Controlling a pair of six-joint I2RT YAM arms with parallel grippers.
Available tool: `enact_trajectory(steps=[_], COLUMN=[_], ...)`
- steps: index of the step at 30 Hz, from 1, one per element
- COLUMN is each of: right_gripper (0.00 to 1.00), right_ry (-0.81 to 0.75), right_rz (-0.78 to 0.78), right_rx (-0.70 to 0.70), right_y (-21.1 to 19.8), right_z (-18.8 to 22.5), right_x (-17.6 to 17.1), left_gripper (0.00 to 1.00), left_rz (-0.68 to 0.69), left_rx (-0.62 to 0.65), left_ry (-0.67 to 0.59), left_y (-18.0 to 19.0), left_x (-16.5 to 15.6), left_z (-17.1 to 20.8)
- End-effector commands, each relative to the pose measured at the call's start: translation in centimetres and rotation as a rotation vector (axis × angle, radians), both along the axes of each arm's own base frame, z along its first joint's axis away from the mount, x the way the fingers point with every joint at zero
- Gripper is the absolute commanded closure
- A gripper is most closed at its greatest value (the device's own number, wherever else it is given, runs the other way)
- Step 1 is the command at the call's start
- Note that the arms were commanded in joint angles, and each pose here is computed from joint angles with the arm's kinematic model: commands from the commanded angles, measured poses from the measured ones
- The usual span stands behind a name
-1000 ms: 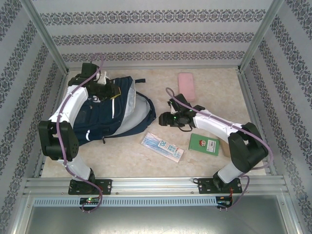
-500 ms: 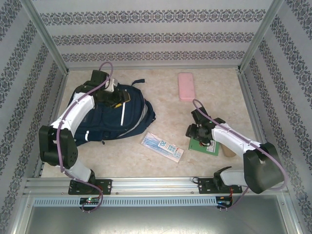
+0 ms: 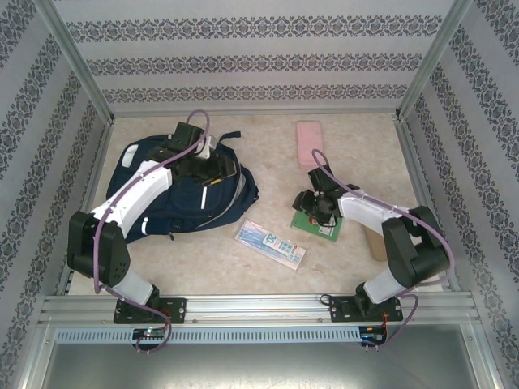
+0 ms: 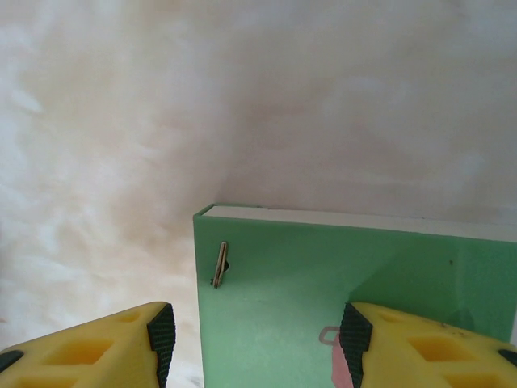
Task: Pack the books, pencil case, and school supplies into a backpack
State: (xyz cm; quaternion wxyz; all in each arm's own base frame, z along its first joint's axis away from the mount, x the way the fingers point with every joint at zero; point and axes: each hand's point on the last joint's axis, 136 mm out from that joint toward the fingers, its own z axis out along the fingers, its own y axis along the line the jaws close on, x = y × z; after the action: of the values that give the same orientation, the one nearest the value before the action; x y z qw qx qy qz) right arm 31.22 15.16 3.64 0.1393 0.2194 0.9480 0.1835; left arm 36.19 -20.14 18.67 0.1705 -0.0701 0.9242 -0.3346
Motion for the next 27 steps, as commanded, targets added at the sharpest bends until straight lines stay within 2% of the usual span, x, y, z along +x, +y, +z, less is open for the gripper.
enact_trajectory(steps=[1,4,8,11,18,23,27], right_gripper=[0.39,0.4,0.38,0.37,0.38,0.38,0.39], right_ry=[0.019,0.006,-0.017,-0.017,0.022,0.066,0.074], right_rz=[0.03,0.061,0.068,0.046,-0.027,-0.063,-0.06], right_rx=[0.066,0.068,0.037,-0.016,-0.082,-0.083,-0.055], right_y=[2.4,3.3,2.5,0.2,-4.7,-6.2,-5.9], right_z=[-0.6,0.1,1.5,2.1,1.4,-0.3,-1.4], right_x=[1.8,3.8,4.3,3.3,-1.0,-3.3,-3.4], left_gripper=[0.5,0.5,0.5,0.49,0.5,0.5,0.5], left_rz=[0.002,-0.021,-0.045,-0.078,-0.225,-0.278,-0.316], left_rx=[-0.033,-0.03,-0.053,-0.056,0.022,0.053,0.083], left_ry=[-0.014,-0.002,-0.002,0.001,0.043,0.075,0.106], left_y=[-2.1,-4.1,-7.1,-9.5,-14.2,-15.9,-16.7], left_x=[0.2,0.2,0.5,0.7,0.3,0.4,0.2], left_z=[-0.3,-1.3,-2.6,-3.7,-7.4,-9.7,-11.7])
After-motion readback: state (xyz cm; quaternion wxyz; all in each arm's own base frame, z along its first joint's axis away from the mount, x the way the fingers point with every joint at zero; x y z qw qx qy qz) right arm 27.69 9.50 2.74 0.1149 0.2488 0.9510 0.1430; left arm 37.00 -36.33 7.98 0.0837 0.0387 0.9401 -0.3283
